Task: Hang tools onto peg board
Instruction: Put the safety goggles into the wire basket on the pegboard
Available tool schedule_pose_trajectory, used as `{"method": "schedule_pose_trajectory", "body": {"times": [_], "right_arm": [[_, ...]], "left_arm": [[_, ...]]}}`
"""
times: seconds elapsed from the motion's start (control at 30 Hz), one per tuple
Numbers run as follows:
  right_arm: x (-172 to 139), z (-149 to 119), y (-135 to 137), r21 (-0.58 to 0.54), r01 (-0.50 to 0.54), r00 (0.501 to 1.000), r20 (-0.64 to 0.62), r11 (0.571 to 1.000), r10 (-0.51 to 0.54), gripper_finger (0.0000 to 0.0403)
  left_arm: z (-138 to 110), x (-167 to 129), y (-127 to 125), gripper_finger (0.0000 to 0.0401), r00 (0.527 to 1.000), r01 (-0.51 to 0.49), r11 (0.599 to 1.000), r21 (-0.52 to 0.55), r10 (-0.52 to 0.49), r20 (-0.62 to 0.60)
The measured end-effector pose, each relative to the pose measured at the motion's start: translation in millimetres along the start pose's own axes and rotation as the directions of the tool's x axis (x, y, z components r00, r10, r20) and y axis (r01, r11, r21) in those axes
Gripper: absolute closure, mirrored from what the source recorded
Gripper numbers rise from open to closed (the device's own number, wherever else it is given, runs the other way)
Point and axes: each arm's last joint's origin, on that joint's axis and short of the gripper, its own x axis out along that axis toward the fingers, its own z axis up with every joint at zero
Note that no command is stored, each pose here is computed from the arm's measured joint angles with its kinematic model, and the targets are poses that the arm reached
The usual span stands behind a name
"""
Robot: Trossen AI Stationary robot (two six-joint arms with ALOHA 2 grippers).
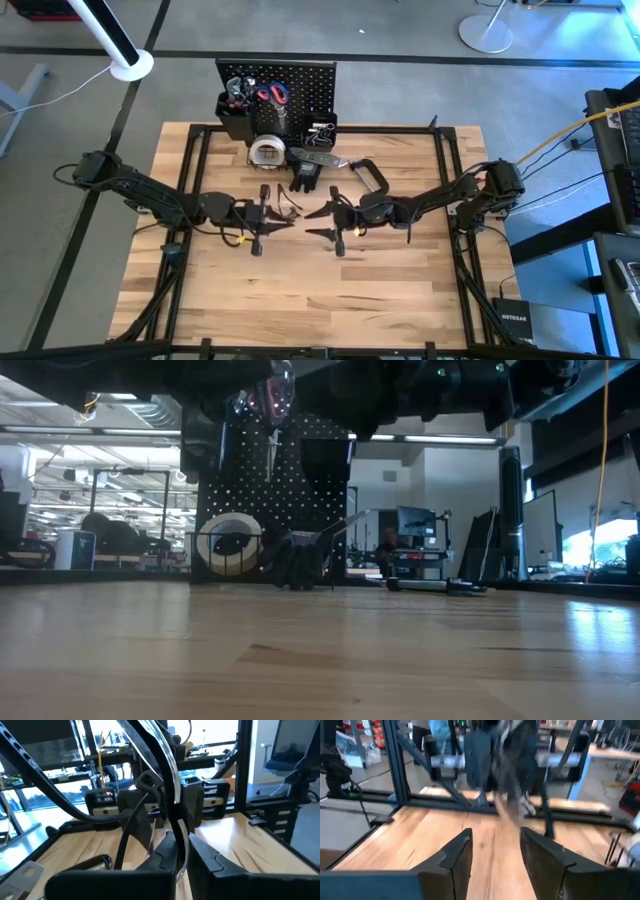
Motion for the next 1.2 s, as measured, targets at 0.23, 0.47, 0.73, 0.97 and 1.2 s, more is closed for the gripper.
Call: {"method": "schedule_pose_trajectory", "body": {"times": [0.23, 0.47, 0.73, 0.97, 1.2], "right_arm": [[0.0, 5.8, -0.4, -0.026, 0.009, 0.998, 0.064, 1.0, -0.008, 0.026], [-0.1, 6.7, 0.1, -0.027, 0.002, 0.997, 0.074, 1.0, 0.0, 0.0265], [0.9, 7.6, 0.0, -0.05, -0.004, 0.996, 0.084, 0.999, 0.008, 0.0265], [18.8, 3.4, 1.8, -0.059, -0.056, 0.996, 0.061, 0.997, 0.06, 0.0313], [19.2, 2.1, 2.6, -0.133, -0.056, 0.997, 0.041, 0.99, 0.062, 0.0391]], "left_arm": [[-4.7, 3.1, -1.5, 0.0394, 1.0, 0.012, 1.0, -0.008, -0.012, -0.016], [-9.6, 8.5, -3.1, 0.0394, 1.0, 0.011, 1.0, -0.024, -0.011, -0.005], [-6.0, 8.6, -3.2, 0.0389, 0.999, 0.027, 0.999, -0.035, -0.026, 0.036], [-5.8, 8.6, -4.0, 0.0387, 0.998, 0.05, 0.998, -0.038, -0.048, 0.04], [-7.3, 8.6, -4.6, 0.0384, 0.998, 0.055, 0.997, -0.062, -0.053, 0.025]]}}
